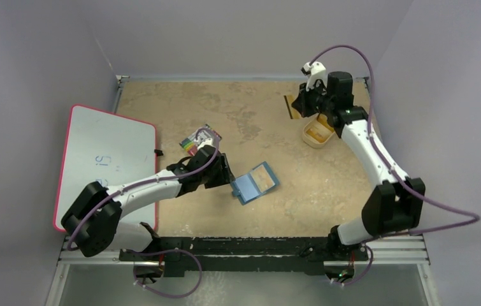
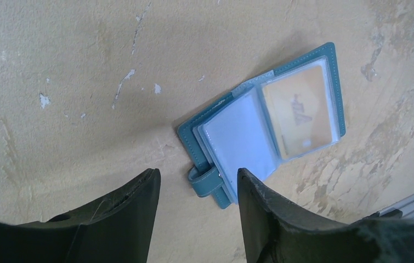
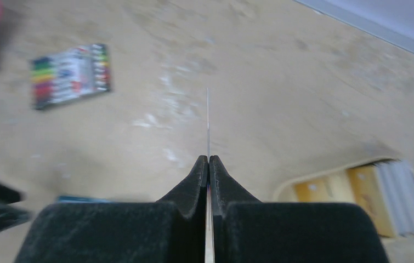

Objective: Put the credit cards into the card holder
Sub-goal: Pick up the credit card from the storage box, then insert the credit card into the card holder.

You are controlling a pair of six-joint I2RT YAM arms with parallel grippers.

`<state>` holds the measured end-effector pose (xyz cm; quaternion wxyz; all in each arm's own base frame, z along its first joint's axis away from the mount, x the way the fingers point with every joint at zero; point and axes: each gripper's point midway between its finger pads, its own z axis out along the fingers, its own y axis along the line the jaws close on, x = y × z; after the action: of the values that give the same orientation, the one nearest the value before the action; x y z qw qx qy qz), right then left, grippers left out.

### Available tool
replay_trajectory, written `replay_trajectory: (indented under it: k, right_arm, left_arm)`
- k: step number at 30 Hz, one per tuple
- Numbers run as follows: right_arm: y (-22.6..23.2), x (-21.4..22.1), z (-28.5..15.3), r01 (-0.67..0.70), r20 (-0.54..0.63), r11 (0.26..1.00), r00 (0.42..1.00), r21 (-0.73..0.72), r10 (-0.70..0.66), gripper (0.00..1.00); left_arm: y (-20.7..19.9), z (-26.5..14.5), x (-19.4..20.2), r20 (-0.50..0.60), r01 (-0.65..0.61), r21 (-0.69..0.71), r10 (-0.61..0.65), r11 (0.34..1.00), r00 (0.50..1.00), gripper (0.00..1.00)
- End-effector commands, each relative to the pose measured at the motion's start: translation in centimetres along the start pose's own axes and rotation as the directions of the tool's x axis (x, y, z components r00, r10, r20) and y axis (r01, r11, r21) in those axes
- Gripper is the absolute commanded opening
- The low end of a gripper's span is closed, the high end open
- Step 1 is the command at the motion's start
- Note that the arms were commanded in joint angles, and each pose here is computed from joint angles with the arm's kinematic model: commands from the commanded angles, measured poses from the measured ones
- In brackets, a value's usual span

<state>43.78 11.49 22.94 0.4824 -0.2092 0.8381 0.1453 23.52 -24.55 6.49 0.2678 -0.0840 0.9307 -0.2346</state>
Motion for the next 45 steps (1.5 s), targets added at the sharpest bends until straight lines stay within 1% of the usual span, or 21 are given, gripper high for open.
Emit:
replay_trajectory:
  k: [1, 4, 6, 8, 12, 15, 18, 21, 26, 29, 33, 36, 43, 45]
  right_arm:
    - [6.3, -4.6, -3.4, -0.204, 0.174, 0.956, 0.954, -0.213, 0.242, 0.0]
    - [7.9, -2.4, -3.4, -0.357, 0.07, 0.898, 0.92, -0.257, 0.386, 0.0]
    - [9.5, -0.7, -3.3, -0.405, 0.011, 0.859, 0.903, -0.313, 0.429, 0.0]
    - [11.2, 0.8, -3.1, -0.437, -0.034, 0.827, 0.89, -0.355, 0.455, 0.0]
    - [13.7, 4.3, -2.5, -0.486, -0.114, 0.793, 0.87, -0.367, 0.481, 0.0]
    - [15.8, 6.9, -1.9, -0.51, -0.177, 0.762, 0.858, -0.399, 0.481, 0.0]
    - [17.2, 9.3, -1.2, -0.521, -0.225, 0.758, 0.854, -0.393, 0.47, 0.0]
    - [17.9, 11.4, -0.6, -0.536, -0.272, 0.75, 0.844, -0.388, 0.462, 0.0]
    - [18.4, 14.1, 0.5, -0.539, -0.333, 0.748, 0.839, -0.387, 0.431, 0.0]
    - [18.4, 15.2, 1.2, -0.536, -0.35, 0.751, 0.838, -0.386, 0.419, 0.0]
    - [18.7, 17.0, 1.9, -0.537, -0.378, 0.742, 0.835, -0.401, 0.4, 0.0]
    - [18.9, 18.0, 2.3, -0.526, -0.388, 0.752, 0.839, -0.398, 0.382, 0.0]
    - [18.2, 19.5, 2.5, -0.476, -0.366, 0.796, 0.864, -0.374, 0.344, 0.0]
    - [18.2, 19.9, 2.6, -0.477, -0.376, 0.795, 0.862, -0.375, 0.34, 0.0]
  left_arm:
    - [-1.1, 0.5, -1.1, 0.039, 0.018, 0.039, -0.02, 0.999, 0.999, 0.52]
    - [-2.2, 1.0, -0.7, 0.017, 0.022, 0.092, -0.023, 0.996, 1.0, 0.48]
    - [-2.9, 1.3, -0.4, -0.001, 0.034, 0.135, -0.034, 0.99, 0.999, 0.44]
    - [-3.2, 1.7, -0.2, -0.017, 0.037, 0.141, -0.035, 0.989, 0.999, 0.43]
    - [-3.0, 2.1, 0.4, -0.044, 0.043, 0.138, -0.037, 0.989, 0.998, 0.43]
    - [-1.8, 2.2, 0.8, -0.048, 0.045, 0.083, -0.041, 0.996, 0.998, 0.46]
    - [-0.7, 2.1, 1.1, -0.048, 0.041, 0.039, -0.039, 0.998, 0.998, 0.5]
    - [-0.4, 2.4, 1.9, -0.076, 0.048, 0.039, -0.045, 0.998, 0.996, 0.52]
    - [0.2, 3.3, 3.3, -0.127, 0.07, 0.025, -0.067, 0.997, 0.99, 0.52]
    - [0.5, 3.5, 3.8, -0.148, 0.068, 0.007, -0.067, 0.998, 0.987, 0.52]
    - [0.8, 3.6, 5.0, -0.182, 0.071, -0.008, -0.072, 0.997, 0.981, 0.5]
    - [1.0, 3.5, 5.8, -0.194, 0.069, -0.029, -0.073, 0.997, 0.978, 0.49]
    - [0.6, 2.7, 5.0, -0.162, 0.066, -0.018, -0.068, 0.998, 0.985, 0.39]
    - [0.6, 2.8, 5.0, -0.159, 0.066, -0.019, -0.068, 0.998, 0.985, 0.35]
